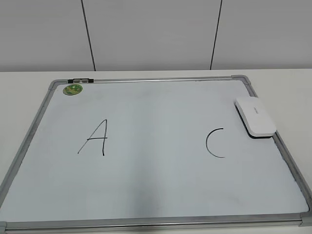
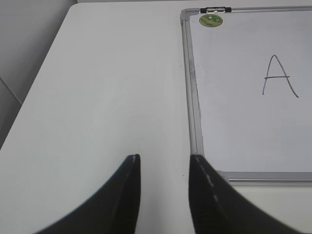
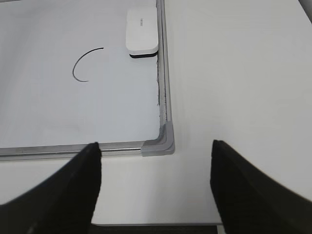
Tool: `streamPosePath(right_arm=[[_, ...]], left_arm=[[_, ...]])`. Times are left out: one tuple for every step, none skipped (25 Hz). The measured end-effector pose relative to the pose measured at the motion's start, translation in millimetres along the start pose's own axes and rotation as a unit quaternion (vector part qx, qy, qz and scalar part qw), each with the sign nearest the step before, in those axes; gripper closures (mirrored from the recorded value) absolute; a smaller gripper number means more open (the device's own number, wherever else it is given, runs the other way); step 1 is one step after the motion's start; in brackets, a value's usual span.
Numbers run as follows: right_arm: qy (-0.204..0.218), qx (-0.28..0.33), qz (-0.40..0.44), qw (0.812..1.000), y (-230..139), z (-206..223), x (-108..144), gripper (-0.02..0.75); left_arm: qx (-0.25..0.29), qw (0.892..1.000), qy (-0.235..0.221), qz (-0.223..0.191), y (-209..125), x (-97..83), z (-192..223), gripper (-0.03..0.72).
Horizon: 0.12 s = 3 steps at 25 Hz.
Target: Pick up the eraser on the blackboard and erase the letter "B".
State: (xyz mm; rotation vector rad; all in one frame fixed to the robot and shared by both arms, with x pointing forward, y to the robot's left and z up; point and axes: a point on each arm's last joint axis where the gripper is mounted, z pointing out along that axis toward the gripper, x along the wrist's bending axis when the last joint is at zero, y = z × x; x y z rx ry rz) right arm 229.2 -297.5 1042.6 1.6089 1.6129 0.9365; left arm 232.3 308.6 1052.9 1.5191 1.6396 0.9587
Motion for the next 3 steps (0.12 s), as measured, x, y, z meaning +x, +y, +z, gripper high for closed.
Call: streamPosePath(right_arm=[[0.0, 0.0, 0.0, 1.0, 0.0, 0.0, 0.0, 0.218], [0.0, 0.0, 0.0, 1.0, 0.0, 0.0, 0.0, 0.218], [0.0, 0.0, 0.0, 1.0, 0.0, 0.0, 0.0, 0.218]], left_arm=[[0.0, 1.0, 0.0, 0.0, 0.0, 0.0, 0.0, 0.446], [0.0, 1.0, 0.0, 0.0, 0.0, 0.0, 0.0, 0.446], [0.0, 1.0, 0.0, 0.0, 0.0, 0.0, 0.0, 0.446]])
